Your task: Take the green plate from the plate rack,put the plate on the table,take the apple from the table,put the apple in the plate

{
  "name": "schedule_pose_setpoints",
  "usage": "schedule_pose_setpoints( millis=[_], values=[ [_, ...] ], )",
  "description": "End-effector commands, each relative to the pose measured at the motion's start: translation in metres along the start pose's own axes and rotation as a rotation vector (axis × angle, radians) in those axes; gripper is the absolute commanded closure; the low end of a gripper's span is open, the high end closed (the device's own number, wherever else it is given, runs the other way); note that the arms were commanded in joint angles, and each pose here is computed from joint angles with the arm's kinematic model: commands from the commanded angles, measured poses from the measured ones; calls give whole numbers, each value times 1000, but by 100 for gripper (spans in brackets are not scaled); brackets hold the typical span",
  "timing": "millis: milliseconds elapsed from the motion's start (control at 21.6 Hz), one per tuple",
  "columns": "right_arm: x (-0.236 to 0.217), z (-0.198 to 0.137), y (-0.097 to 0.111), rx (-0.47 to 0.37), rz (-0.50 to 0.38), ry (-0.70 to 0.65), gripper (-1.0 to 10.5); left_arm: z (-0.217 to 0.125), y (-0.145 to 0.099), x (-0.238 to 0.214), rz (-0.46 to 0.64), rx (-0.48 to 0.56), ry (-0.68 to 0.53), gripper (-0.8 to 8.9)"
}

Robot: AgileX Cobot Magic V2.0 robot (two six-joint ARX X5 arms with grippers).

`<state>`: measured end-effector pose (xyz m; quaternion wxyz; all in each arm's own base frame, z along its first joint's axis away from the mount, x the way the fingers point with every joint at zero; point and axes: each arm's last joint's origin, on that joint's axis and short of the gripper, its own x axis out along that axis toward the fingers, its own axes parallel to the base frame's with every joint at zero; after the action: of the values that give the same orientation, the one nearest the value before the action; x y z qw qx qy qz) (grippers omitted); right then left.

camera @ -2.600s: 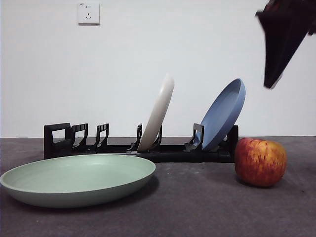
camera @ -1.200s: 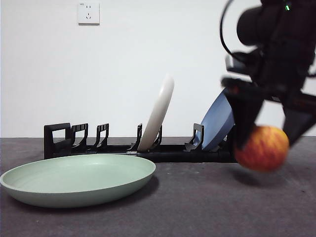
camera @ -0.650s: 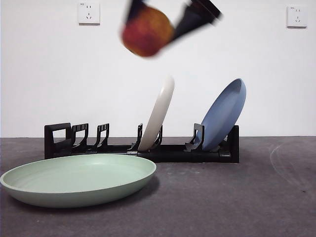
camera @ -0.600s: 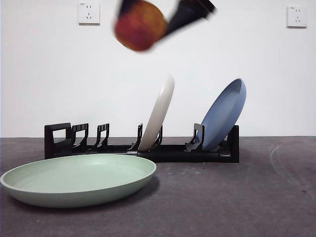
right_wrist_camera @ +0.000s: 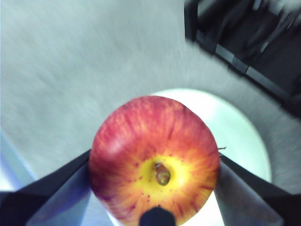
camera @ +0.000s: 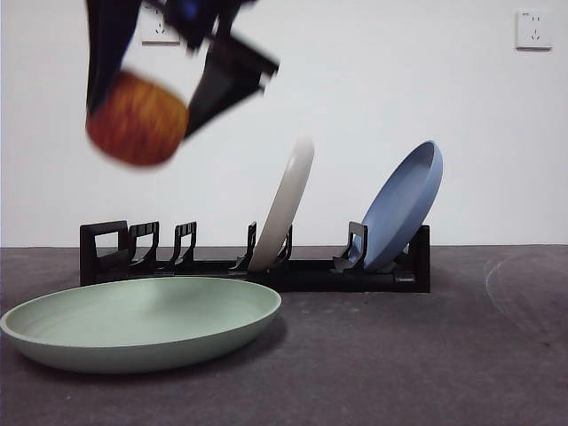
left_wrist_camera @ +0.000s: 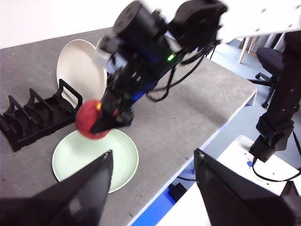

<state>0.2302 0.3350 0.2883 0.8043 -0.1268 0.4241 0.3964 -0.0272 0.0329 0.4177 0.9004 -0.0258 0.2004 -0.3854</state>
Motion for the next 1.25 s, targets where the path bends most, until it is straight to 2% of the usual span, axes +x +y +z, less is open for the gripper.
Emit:
schedule_pose_setpoints(
  millis=[46, 185, 509, 972, 1019, 1250],
  values=[
    [20, 0, 1, 9, -4, 33, 960, -1, 1, 0, -10, -15, -2, 526],
    [45, -8, -2, 12, -17, 98, 960, -1, 1, 0, -18, -16, 0, 526],
    [71, -22, -8, 4, -113, 193, 959, -1, 1, 0, -19, -23, 1, 526],
    [102, -39, -12, 1, -141, 298, 957, -1, 0, 0, -45, -26, 7, 526],
    [102, -38, -12, 0, -138, 294, 916, -1, 0, 0, -44, -26, 7, 526],
    [102, -39, -13, 4, -140, 298, 488, -1, 0, 0, -44, -26, 7, 526]
  ],
)
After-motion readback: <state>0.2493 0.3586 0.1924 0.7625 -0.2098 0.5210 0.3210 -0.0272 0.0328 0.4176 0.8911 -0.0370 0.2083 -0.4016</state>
